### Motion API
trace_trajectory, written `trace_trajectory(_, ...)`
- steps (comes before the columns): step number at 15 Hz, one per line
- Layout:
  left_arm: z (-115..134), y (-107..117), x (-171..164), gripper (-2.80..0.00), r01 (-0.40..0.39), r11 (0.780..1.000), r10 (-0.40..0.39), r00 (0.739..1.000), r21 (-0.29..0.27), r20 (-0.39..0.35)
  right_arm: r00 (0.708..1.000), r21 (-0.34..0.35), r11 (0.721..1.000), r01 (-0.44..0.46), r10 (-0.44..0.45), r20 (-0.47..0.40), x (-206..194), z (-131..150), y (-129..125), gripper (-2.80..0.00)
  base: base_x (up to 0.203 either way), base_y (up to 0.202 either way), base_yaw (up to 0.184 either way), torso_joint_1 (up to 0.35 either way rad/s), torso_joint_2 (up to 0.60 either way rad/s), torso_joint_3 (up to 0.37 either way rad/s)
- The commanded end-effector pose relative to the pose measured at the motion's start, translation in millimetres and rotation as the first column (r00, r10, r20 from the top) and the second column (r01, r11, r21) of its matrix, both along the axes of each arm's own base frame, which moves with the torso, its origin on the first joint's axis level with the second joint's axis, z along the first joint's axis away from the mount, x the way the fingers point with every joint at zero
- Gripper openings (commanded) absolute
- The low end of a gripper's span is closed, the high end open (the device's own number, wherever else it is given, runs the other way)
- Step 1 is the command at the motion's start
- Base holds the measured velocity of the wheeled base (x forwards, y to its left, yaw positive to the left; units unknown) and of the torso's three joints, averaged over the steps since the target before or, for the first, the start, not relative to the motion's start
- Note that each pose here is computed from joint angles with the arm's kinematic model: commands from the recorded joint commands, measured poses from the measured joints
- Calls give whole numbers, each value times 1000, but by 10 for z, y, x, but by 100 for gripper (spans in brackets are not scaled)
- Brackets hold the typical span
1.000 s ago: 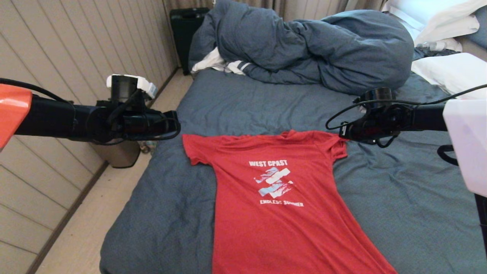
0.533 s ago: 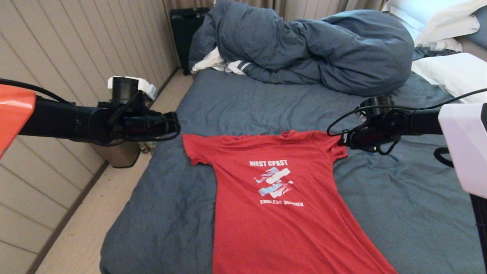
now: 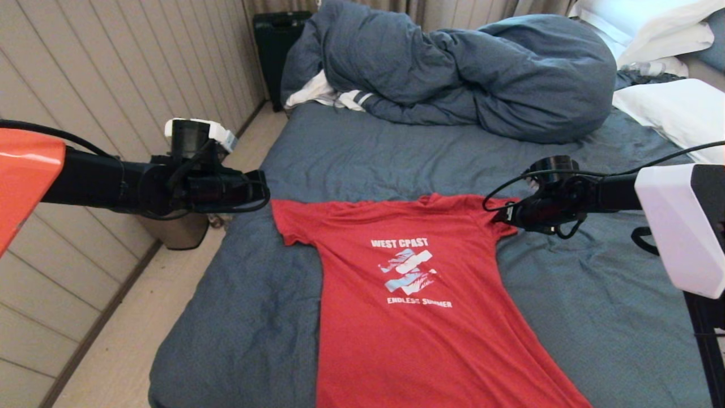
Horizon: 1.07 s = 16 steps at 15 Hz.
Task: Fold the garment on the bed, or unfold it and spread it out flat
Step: Fold the red T-shirt
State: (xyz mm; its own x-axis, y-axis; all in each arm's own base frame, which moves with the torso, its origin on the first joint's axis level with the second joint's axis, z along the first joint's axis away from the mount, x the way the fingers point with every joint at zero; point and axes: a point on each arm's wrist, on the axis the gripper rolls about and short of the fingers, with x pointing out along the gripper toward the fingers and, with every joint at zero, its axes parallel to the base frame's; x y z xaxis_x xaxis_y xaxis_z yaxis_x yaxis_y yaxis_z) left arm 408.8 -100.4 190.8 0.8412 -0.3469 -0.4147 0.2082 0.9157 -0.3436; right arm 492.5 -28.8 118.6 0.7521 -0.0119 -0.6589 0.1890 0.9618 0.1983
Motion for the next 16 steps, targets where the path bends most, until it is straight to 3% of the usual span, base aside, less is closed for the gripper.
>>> trace_trajectory(1, -15, -3, 13, -280, 0, 1000, 0, 1000, -2, -3, 1000, 3, 1000, -1, 1, -19, 23, -97, 7, 0, 0, 0, 0, 0, 0, 0)
trace_trajectory(2, -23, -5, 22, -280, 0, 1000, 0, 1000, 0, -3, 1000, 3, 1000, -1, 1, -23, 27, -118, 7, -280, 0, 0, 0, 0, 0, 0)
trace_trajectory(7, -30, -5, 22, -280, -1, 1000, 0, 1000, -1, -6, 1000, 5, 1000, 1, -1, -6, 17, -55, 8, -280, 0, 0, 0, 0, 0, 0)
trace_trajectory(12, 5, 5, -24, -280, -1, 1000, 1, 1000, -6, -4, 996, 22, 1000, 19, -21, 85, -125, 413, 46, -280, 0, 0, 0, 0, 0, 0)
trace_trajectory(16, 17, 10, -42, -280, -2, 1000, 2, 1000, -8, -5, 992, -15, 997, -73, 74, 99, -146, 470, 622, -280, 0, 0, 0, 0, 0, 0)
